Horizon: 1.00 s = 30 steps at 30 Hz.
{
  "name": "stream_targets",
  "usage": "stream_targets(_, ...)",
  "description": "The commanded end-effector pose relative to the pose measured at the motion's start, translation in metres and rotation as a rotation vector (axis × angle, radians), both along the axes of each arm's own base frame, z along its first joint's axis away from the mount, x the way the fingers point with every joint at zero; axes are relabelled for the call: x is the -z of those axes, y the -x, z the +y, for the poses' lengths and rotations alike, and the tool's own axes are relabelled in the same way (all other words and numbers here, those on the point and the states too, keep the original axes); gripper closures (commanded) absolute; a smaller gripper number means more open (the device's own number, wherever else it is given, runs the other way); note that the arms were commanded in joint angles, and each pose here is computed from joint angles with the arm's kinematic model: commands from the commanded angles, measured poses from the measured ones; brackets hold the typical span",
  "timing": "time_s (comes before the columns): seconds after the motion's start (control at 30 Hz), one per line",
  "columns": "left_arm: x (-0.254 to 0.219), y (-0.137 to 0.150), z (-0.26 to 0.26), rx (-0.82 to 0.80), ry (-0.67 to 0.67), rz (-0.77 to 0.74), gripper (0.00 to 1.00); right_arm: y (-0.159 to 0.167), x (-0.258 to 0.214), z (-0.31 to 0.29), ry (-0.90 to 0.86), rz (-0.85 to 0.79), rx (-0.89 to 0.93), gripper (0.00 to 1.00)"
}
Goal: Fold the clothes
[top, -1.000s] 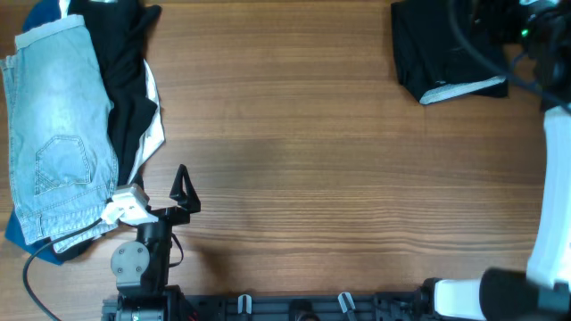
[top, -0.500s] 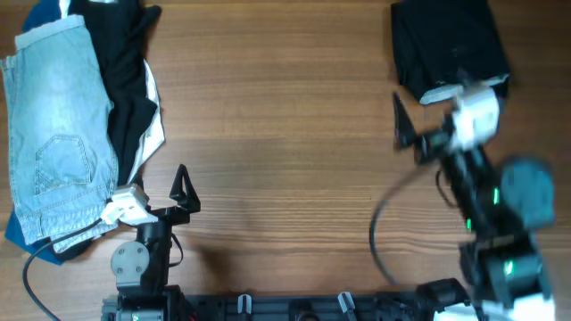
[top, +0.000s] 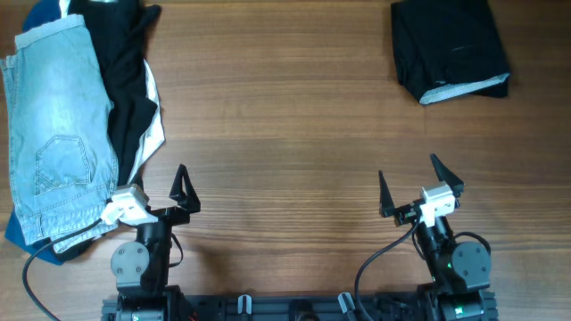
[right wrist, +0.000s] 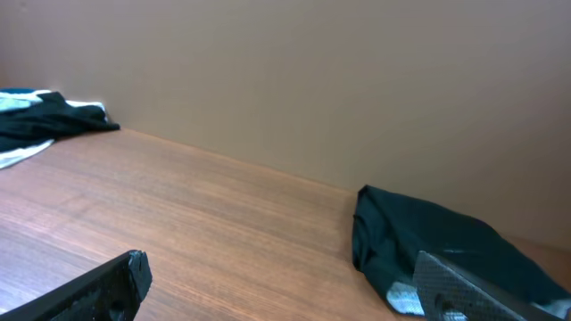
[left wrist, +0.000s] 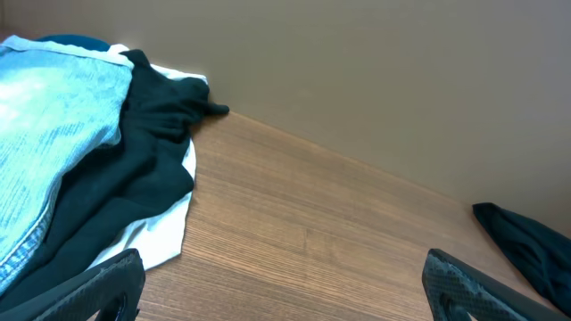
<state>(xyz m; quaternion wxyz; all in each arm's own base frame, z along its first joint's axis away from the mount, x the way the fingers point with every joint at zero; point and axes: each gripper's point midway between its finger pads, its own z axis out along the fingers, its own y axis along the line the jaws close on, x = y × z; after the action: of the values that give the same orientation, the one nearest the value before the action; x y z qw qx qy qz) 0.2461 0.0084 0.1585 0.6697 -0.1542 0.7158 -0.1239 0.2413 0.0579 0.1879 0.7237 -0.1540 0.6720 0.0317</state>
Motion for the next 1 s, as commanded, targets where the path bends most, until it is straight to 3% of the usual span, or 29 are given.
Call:
stream_targets(0.0,0.001,0.0,0.0,0.001,-0.02,0.001,0.0,0.003,0.008,0.002,-0.012,0.035,-0.044,0.0)
stream_targets(0.97,0.002,0.0,0.0,0.001,-0.02,0.001,0.0,0.001,0.008,-0.011,-0.012,0.032,0.002,0.0)
